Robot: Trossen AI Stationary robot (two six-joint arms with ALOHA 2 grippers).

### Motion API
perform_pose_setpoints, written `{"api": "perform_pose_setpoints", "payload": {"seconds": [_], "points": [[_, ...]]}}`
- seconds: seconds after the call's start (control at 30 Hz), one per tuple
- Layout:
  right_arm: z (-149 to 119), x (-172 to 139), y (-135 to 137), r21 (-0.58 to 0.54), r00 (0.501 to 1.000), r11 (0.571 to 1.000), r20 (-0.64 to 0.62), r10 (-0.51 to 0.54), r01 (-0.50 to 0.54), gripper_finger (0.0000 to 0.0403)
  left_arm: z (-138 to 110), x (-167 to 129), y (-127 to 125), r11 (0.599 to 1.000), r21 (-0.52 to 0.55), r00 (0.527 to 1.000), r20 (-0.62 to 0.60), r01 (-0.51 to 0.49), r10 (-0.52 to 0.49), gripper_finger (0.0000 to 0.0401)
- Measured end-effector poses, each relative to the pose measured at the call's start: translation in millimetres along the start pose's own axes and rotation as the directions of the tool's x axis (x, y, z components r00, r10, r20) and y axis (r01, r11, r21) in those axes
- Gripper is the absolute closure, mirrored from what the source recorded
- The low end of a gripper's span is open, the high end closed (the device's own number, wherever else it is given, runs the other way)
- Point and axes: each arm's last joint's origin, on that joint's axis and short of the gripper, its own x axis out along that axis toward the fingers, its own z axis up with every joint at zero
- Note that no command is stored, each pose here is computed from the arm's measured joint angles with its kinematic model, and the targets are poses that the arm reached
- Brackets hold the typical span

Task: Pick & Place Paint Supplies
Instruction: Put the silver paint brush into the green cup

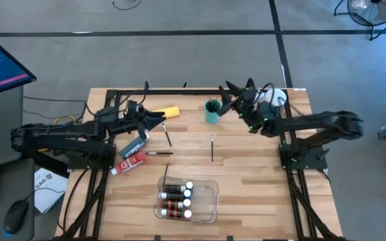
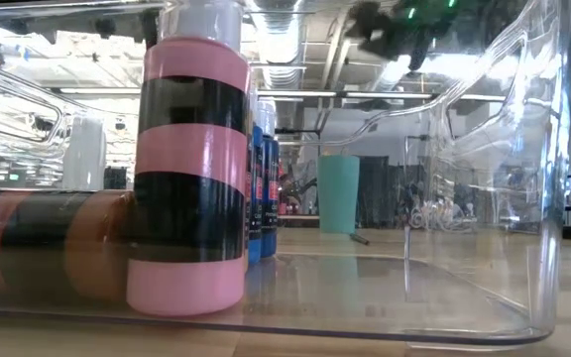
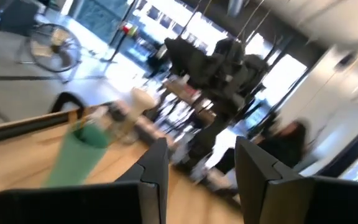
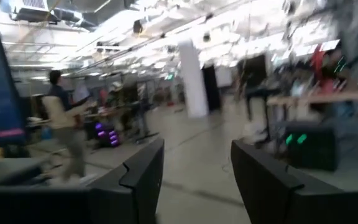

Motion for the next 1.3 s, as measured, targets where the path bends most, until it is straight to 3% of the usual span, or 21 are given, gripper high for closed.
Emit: {"api": "perform_pose_setpoints", "payload": {"seconds": [0.27, 0.57, 0.83, 1.3], "points": [[68.2, -25.0, 14.3, 0.210, 0.978, 0.976, -0.185, 0.093, -0.053, 0.0244, 13.5, -1.5, -10.0, 0.971, -0.190, 0.984, 0.126, 0.145, -0.123, 0.0309], [80.2, -45.7, 37.3, 0.443, 0.934, 0.892, -0.275, 0.228, -0.087, 0.0272, 26.1, -5.4, -18.0, 0.924, -0.277, 0.945, 0.265, 0.264, -0.190, 0.0309], [80.8, -50.3, 55.1, 0.606, 0.927, 0.785, -0.211, 0.311, -0.126, 0.0278, 40.8, -13.2, -26.5, 0.847, -0.322, 0.865, 0.421, 0.424, -0.273, 0.0309], [98.4, -48.4, 58.0, 0.728, 0.934, 0.653, -0.049, 0.353, -0.208, 0.0278, 46.5, -17.5, -30.1, 0.776, -0.382, 0.821, 0.490, 0.503, -0.291, 0.0309]]}}
